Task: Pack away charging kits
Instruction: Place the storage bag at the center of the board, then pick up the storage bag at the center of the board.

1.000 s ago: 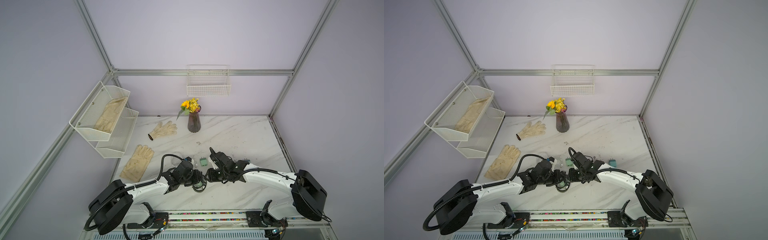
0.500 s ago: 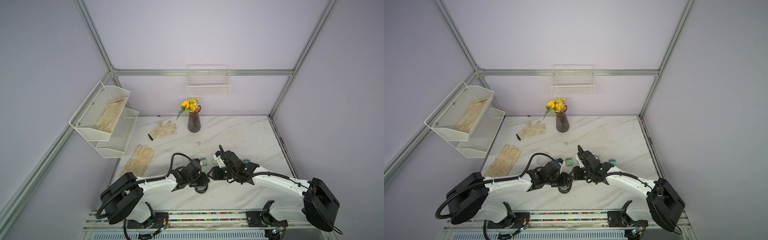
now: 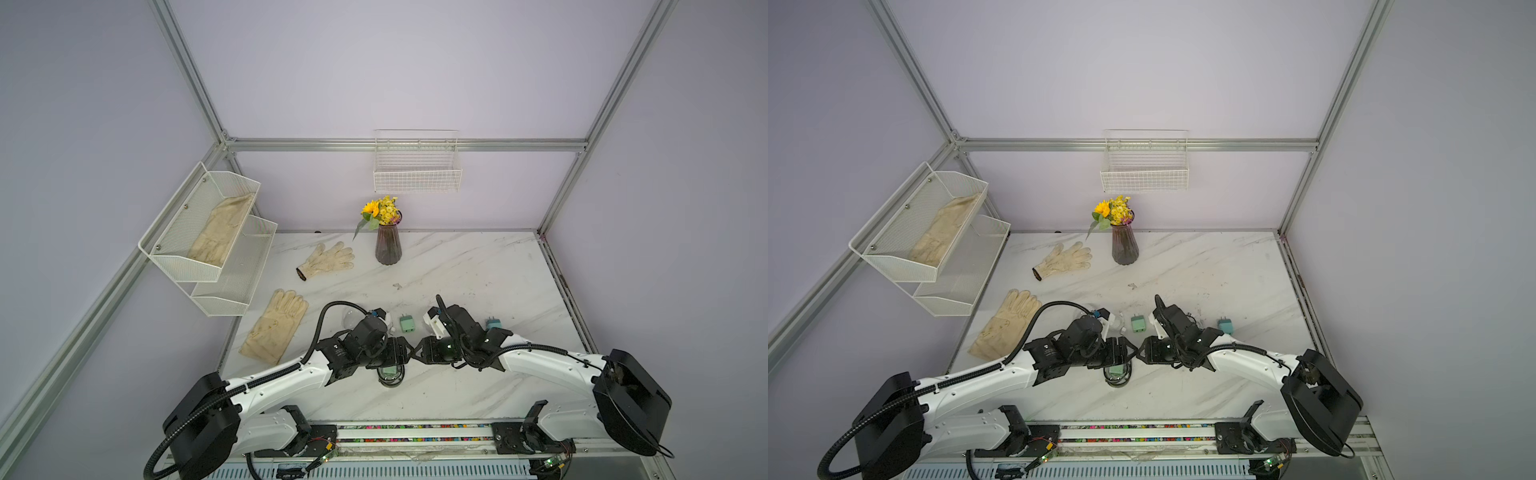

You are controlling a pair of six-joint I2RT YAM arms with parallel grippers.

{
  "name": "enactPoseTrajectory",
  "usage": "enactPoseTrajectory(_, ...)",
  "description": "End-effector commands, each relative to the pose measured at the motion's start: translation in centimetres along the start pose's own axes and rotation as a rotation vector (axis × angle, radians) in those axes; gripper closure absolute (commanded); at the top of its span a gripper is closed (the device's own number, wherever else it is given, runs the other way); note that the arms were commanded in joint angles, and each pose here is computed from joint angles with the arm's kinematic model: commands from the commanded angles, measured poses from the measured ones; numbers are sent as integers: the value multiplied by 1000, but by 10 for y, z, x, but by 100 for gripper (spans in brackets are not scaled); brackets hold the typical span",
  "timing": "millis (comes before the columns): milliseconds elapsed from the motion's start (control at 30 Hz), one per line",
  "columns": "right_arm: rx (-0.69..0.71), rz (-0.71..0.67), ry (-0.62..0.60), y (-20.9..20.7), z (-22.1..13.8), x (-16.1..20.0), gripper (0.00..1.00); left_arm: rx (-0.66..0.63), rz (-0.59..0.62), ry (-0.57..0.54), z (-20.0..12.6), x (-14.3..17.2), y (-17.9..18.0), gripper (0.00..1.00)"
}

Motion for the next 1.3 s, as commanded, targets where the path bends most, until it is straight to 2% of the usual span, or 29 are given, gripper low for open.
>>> enactPoseTrajectory(0,-44,-17,-3,10,9,-8,56,65,31,-52,-18,-8,-9,22)
enactPoseTrajectory(200,-58,-46,39,24,30,-12,57,-9,-8,-105,-29,-11,23,25)
enactPoseTrajectory(533,-34,-40,88,21,51,-11,68,-54,-47,-85,-21,-5,48,26)
enactPoseTrajectory(667,-26,-30,107,18,59,-10,81,-63,-65,-75,-19,-3,55,26)
enactPoseTrajectory(733,-24,-27,113,17,59,-9,94,-67,-76,-64,-17,-1,59,26)
enactPoseTrajectory(767,-23,-24,114,17,59,-8,98,-72,-86,-58,-16,0,61,26)
enactPoseTrajectory(1000,29,-4,170,6,55,9,100,-50,-122,7,-6,10,73,23)
enactPoseTrajectory(1267,68,4,206,-7,56,24,100,-28,-171,30,4,15,82,23)
Point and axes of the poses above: each gripper's point midway between its finger pads, its own z axis out along the fingers, its own y axis along the line the jaws close on, x = y × z, the point moved 8 cm from there along -z, back along the fingers, and after that the axes turned 14 degrees about -z, right-handed, at the moved point
